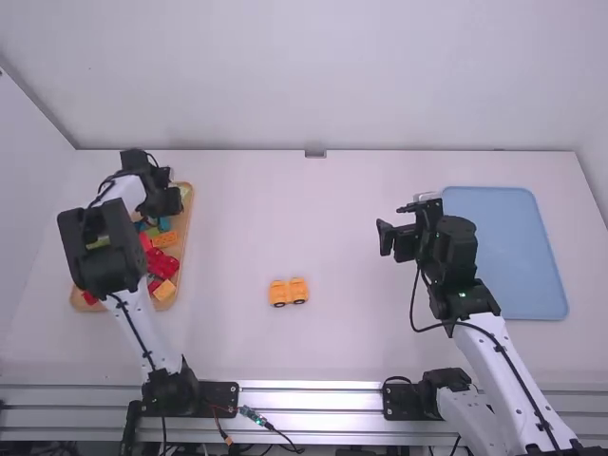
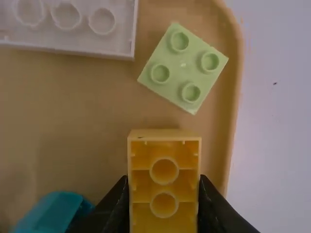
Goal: Assemble lego blocks to make yellow taxi
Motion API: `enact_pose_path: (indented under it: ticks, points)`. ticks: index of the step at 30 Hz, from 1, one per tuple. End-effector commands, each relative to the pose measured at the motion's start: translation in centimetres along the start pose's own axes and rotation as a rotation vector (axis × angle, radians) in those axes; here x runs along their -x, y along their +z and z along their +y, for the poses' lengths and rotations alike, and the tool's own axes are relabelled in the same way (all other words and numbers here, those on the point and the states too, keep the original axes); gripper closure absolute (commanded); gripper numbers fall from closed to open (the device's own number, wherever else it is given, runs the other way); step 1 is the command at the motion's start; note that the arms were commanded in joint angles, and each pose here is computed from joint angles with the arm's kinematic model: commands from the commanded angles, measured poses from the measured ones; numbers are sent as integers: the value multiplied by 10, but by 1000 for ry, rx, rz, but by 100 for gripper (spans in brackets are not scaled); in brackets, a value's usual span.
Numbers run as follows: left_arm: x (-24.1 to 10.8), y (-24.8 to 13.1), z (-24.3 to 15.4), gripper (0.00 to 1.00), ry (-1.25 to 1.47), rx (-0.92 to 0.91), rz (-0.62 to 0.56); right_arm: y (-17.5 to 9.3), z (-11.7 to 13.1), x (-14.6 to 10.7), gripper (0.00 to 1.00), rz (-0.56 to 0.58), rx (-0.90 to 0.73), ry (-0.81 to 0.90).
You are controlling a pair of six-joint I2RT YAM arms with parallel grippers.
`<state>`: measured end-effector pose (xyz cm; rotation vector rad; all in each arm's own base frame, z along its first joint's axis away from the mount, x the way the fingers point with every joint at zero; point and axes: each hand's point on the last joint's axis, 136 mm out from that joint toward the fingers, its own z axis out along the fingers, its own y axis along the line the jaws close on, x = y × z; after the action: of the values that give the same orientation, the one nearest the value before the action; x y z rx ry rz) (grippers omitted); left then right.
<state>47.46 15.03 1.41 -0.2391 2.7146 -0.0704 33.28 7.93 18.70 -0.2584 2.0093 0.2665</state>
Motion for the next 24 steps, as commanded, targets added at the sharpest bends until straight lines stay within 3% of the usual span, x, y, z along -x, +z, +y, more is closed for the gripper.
enact_pose_path:
  ticks: [1, 9, 15, 21, 24]
  points:
    - [18, -42, -10, 98, -20, -4, -96, -3, 2, 17, 1, -37, 7, -3]
    - [6, -95, -76, 98, 96, -237, -281, -4, 9, 26, 1, -74, 46, 33]
    - [-45, -117, -152, 98, 225, -436, -353, 8, 50, 34, 1, -109, 314, 5]
    - [-108, -142, -238, 98, 434, -639, -388, 37, 86, 14, 1, -91, 617, -8]
    - [-127, -166, -272, 98, 516, -788, -432, 32, 105, 9, 1, -115, 822, -31]
